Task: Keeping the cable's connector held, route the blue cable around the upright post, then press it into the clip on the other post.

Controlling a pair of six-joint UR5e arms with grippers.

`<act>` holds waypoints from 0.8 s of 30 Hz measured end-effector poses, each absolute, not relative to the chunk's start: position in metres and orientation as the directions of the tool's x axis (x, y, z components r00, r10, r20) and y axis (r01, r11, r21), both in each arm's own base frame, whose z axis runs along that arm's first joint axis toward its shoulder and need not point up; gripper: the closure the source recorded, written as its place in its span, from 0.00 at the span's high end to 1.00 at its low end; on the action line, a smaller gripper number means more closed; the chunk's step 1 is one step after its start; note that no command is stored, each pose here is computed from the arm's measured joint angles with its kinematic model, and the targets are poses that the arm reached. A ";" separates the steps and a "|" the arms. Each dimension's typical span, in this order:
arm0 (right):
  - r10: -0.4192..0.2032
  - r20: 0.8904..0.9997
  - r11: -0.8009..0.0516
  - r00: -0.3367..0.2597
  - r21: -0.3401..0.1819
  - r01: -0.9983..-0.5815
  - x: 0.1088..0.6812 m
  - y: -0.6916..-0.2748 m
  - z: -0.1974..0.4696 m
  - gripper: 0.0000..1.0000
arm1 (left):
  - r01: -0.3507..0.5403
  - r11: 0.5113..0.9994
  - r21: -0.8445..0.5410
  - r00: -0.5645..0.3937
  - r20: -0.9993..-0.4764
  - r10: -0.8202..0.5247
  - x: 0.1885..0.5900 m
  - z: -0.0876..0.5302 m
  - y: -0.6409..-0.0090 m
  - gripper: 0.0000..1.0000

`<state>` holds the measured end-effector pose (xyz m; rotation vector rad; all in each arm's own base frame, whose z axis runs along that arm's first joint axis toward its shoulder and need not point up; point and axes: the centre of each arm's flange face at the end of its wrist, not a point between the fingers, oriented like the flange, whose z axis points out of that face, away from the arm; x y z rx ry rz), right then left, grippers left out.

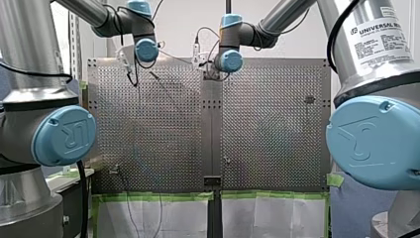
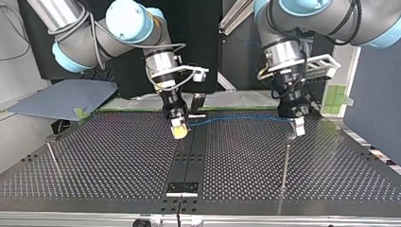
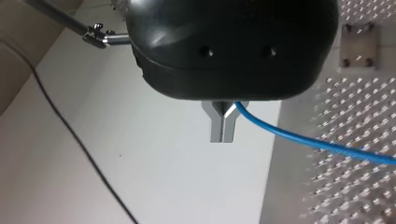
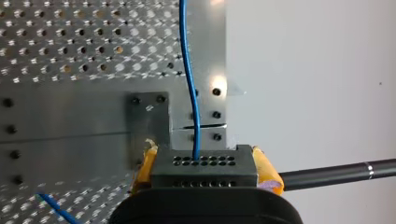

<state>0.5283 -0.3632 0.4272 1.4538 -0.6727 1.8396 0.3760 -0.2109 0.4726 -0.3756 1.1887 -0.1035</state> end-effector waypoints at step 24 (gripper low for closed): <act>0.246 0.949 -0.655 -0.197 0.013 -0.755 0.565 -0.393 0.491 0.00 | -0.189 0.955 -0.230 0.244 -0.953 -0.181 0.481 0.502 -0.147 0.00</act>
